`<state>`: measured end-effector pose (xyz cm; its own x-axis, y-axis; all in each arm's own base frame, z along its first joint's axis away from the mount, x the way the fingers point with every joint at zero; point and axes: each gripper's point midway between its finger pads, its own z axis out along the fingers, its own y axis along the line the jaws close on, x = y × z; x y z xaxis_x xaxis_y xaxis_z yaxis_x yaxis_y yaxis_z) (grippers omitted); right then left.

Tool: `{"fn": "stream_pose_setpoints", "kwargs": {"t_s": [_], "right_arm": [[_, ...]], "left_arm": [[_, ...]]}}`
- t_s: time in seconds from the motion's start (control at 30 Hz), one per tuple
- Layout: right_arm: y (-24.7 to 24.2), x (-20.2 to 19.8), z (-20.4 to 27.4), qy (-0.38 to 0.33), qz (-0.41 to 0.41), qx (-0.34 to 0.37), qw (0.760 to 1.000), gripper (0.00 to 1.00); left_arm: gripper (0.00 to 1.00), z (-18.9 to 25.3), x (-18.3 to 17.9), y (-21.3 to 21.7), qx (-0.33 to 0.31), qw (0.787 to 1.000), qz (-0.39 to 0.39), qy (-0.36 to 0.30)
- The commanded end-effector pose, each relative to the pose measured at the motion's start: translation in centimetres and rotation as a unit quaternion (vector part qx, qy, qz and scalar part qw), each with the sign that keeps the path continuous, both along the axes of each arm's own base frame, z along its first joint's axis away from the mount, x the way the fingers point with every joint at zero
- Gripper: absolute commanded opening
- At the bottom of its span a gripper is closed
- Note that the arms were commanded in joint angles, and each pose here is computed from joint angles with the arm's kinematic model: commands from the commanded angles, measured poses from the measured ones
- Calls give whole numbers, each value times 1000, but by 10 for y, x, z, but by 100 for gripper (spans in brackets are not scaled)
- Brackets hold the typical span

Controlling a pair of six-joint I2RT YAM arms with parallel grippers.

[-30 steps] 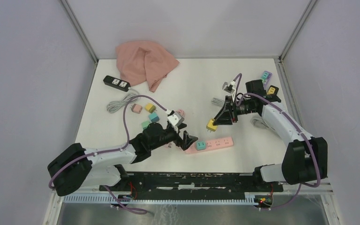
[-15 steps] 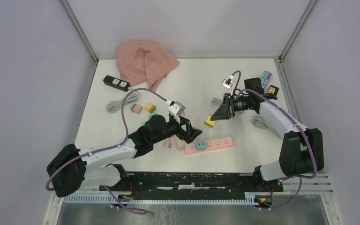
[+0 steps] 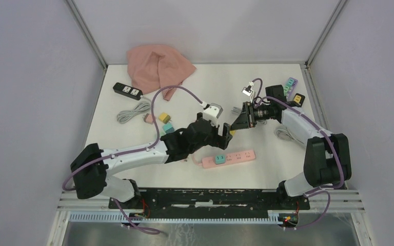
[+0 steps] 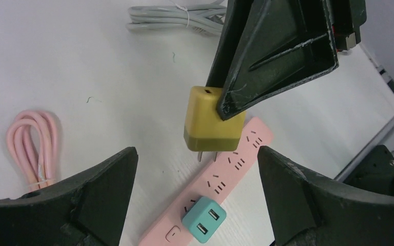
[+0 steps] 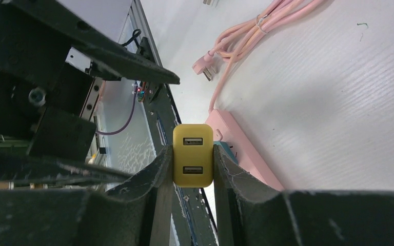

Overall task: Pull the plug off the socket
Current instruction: Remove the plug from the socket, then place the plug at the center of the board.

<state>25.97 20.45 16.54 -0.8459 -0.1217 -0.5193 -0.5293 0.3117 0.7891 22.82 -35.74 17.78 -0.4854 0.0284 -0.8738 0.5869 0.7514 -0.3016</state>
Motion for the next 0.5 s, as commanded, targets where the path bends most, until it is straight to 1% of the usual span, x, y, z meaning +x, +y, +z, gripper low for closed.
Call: {"fn": "stream_pose_setpoints", "kwargs": {"t_s": [0.0, 0.13, 0.27, 0.3, 0.47], "right_arm": [[0, 5, 4, -1, -6, 5, 1000, 2], [0, 4, 3, 1, -7, 4, 1000, 2], [1, 4, 3, 3, -8, 4, 1000, 2], [1, 4, 3, 3, -8, 5, 1000, 1], [1, 4, 4, 5, -8, 5, 1000, 2]], "left_arm": [[93, 0, 18, 11, 86, 989, 117, -13], [90, 5, 18, -6, 90, 990, 106, -18], [70, 10, 22, -21, 89, 991, 98, -17], [67, 10, 22, -24, 91, 991, 96, -15], [66, 3, 22, -35, 100, 991, 84, -6]]}}
